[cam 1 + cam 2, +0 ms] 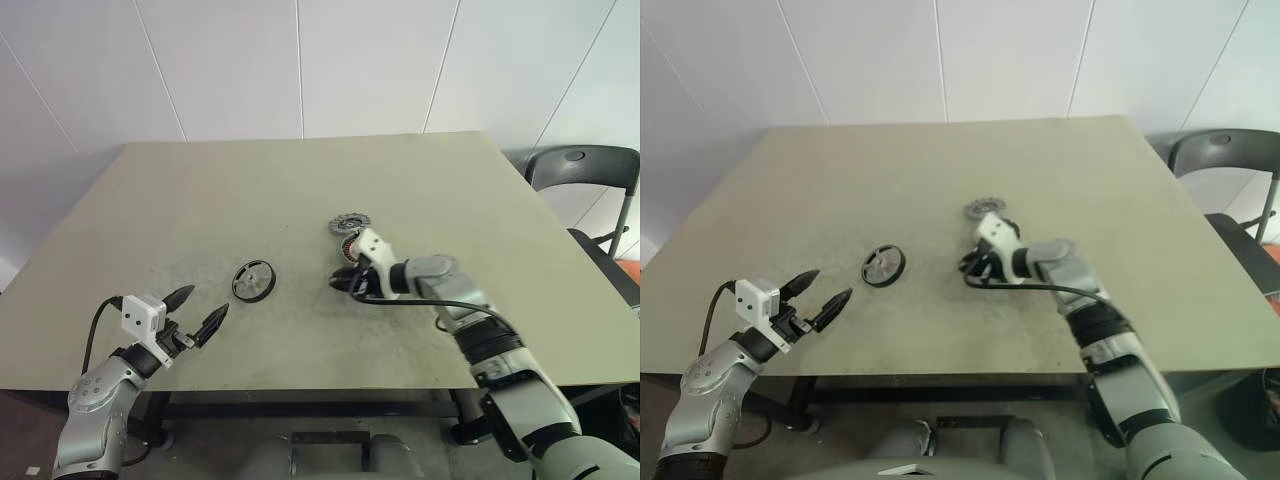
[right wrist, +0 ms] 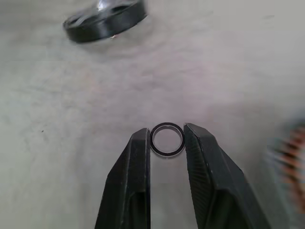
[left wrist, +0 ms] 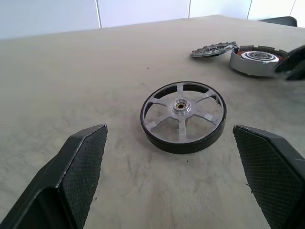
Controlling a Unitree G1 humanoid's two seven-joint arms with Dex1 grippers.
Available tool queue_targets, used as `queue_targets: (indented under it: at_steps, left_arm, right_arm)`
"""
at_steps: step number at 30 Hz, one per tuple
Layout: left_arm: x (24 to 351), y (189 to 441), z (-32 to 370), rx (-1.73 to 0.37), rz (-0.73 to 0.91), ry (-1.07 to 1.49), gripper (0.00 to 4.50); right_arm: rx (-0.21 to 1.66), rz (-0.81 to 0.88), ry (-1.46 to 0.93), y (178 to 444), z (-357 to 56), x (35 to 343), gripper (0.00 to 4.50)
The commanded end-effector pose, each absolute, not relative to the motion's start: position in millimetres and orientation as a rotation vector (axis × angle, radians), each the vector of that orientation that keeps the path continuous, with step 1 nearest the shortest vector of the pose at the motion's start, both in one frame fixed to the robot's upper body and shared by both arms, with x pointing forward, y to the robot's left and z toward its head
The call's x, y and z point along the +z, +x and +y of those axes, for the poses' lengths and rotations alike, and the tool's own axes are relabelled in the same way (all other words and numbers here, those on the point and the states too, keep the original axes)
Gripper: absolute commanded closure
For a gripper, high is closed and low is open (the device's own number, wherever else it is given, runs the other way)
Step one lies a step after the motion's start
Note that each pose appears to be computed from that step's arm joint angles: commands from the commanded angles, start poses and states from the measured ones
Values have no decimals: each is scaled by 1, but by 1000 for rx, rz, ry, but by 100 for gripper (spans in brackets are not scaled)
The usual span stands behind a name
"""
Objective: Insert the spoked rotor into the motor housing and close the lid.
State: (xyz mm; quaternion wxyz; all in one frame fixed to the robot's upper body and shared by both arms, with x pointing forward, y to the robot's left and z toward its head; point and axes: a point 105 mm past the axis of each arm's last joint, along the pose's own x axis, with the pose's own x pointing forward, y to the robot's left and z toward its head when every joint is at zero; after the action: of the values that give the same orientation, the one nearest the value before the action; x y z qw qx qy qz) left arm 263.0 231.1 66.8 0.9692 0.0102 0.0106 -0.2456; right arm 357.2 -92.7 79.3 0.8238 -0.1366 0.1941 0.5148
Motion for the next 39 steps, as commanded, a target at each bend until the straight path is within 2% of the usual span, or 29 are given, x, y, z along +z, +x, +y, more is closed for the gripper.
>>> queue_targets:
  at_steps: [1, 9, 19, 30, 31, 39]
  left_arm:
    - [78, 266, 232, -501, -21, 49, 0]
    - [80, 268, 229, -514, -23, 51, 0]
    - [81, 269, 231, -516, -23, 58, 0]
    - [90, 273, 224, -524, -32, 61, 0]
    - [91, 273, 223, -525, -32, 61, 0]
    - [96, 275, 220, -525, -37, 61, 0]
  right_arm:
    - [1058, 370, -268, 359, -120, 99, 383]
    - [889, 472, -308, 357, -192, 80, 383]
    - [829, 503, -275, 359, -209, 70, 383]
    - [859, 495, -273, 356, -212, 79, 16]
    - [868, 489, -277, 356, -211, 83, 4]
    - [940, 455, -452, 375, -186, 113, 4]
